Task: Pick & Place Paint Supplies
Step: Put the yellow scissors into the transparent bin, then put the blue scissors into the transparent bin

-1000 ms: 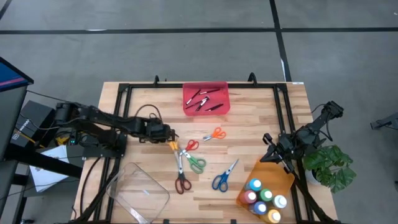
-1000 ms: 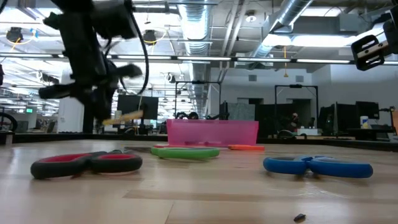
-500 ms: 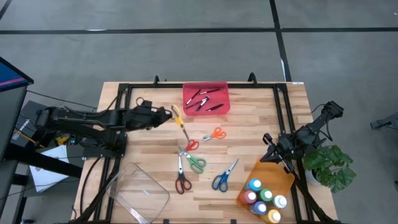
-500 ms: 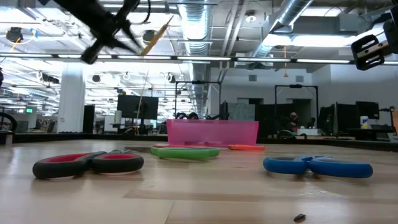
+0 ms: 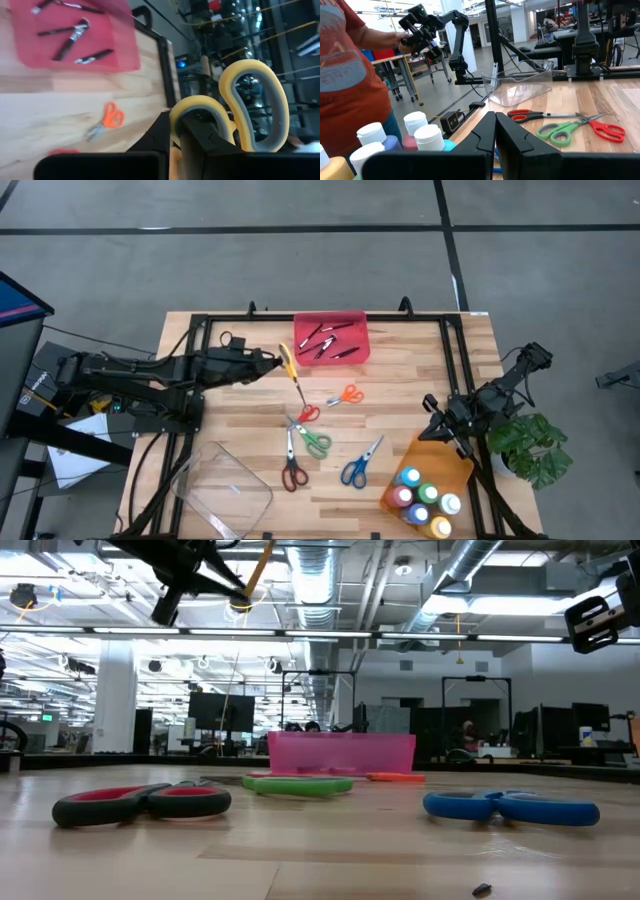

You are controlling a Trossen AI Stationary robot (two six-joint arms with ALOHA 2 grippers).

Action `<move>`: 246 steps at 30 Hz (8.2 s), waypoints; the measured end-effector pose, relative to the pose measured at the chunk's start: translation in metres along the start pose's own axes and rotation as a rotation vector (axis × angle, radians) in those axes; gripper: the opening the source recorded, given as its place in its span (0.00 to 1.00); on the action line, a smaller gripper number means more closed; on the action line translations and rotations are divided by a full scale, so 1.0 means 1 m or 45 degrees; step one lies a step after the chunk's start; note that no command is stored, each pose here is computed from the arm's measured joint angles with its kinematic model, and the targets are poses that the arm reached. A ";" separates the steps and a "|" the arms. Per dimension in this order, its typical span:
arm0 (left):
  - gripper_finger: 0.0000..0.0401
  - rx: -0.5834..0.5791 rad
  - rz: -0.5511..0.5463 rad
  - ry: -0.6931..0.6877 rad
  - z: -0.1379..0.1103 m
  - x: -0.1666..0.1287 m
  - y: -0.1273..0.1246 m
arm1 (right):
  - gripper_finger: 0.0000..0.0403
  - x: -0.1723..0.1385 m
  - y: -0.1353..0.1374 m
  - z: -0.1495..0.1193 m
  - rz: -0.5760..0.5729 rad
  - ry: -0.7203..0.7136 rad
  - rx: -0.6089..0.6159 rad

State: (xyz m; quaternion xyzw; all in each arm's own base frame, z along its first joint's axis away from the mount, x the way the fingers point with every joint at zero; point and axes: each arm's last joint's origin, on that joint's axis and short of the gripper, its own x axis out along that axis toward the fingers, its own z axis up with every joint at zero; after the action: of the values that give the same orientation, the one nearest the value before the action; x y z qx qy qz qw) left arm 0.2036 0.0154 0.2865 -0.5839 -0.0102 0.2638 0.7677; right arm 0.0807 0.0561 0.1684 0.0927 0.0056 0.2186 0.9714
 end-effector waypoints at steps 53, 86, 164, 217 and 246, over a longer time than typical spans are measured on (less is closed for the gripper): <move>0.04 2.076 -0.299 1.381 -0.097 -0.064 -0.055 | 0.02 0.000 0.000 0.000 0.000 0.001 0.000; 0.05 2.023 -0.322 1.622 -0.198 -0.054 0.023 | 0.02 0.000 0.000 0.000 0.000 0.001 0.000; 0.00 1.377 -0.180 0.157 -0.045 0.043 -0.119 | 0.02 0.000 0.000 0.000 0.000 0.000 0.000; 0.00 0.847 -0.289 0.605 -0.224 0.140 -0.149 | 0.02 0.000 0.000 0.000 0.000 -0.001 0.000; 0.03 0.768 0.319 0.544 -0.237 0.133 -0.087 | 0.02 0.000 0.000 0.000 -0.001 0.001 0.000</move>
State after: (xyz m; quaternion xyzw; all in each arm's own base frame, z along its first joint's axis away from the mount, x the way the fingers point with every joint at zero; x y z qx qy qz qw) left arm 0.4289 -0.1562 0.2502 -0.3705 0.2993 0.2191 0.8516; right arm 0.0807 0.0561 0.1683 0.0926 0.0058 0.2183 0.9715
